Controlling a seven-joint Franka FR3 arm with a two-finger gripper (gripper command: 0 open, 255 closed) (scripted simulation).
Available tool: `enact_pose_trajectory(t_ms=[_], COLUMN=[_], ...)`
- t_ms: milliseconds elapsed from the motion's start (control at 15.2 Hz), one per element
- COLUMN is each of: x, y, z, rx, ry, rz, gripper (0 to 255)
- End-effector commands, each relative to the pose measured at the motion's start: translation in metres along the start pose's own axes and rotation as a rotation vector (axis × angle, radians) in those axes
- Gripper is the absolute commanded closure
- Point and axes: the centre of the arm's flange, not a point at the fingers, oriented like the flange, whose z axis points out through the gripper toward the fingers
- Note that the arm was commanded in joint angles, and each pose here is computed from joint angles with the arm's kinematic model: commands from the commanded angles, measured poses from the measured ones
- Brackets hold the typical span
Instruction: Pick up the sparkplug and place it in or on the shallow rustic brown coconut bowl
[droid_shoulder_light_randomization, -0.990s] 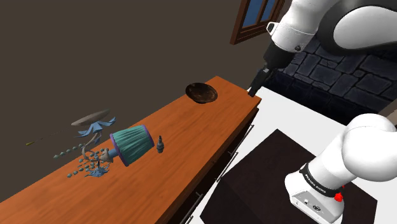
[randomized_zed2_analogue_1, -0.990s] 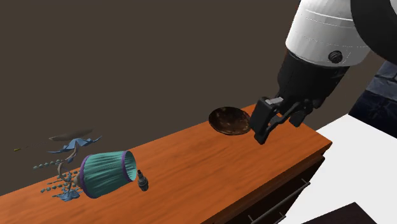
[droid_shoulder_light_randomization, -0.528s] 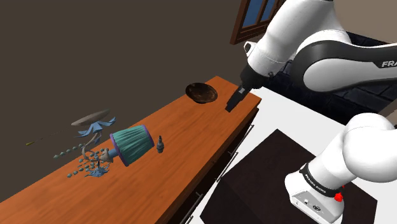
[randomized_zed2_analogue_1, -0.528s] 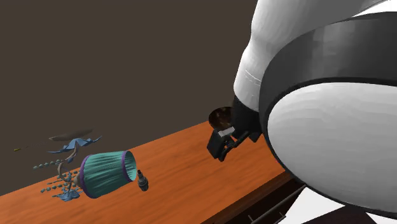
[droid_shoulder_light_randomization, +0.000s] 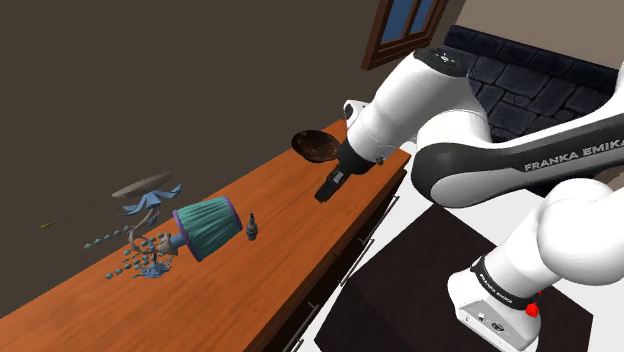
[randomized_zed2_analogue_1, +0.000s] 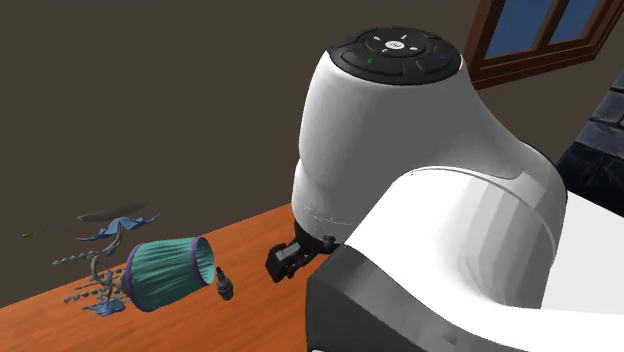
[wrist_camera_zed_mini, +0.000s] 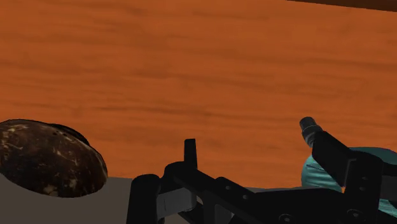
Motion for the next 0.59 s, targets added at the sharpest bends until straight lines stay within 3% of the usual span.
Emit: enact_pose_trajectory(t_ms=[0,528], x=[0.006,0.025], y=[-0.02,-0.092], z=[0.017,0.084], rx=[0.006,0.008], ry=[0.032,0.147], rz=[-0.021,-0.101], gripper=[0,0])
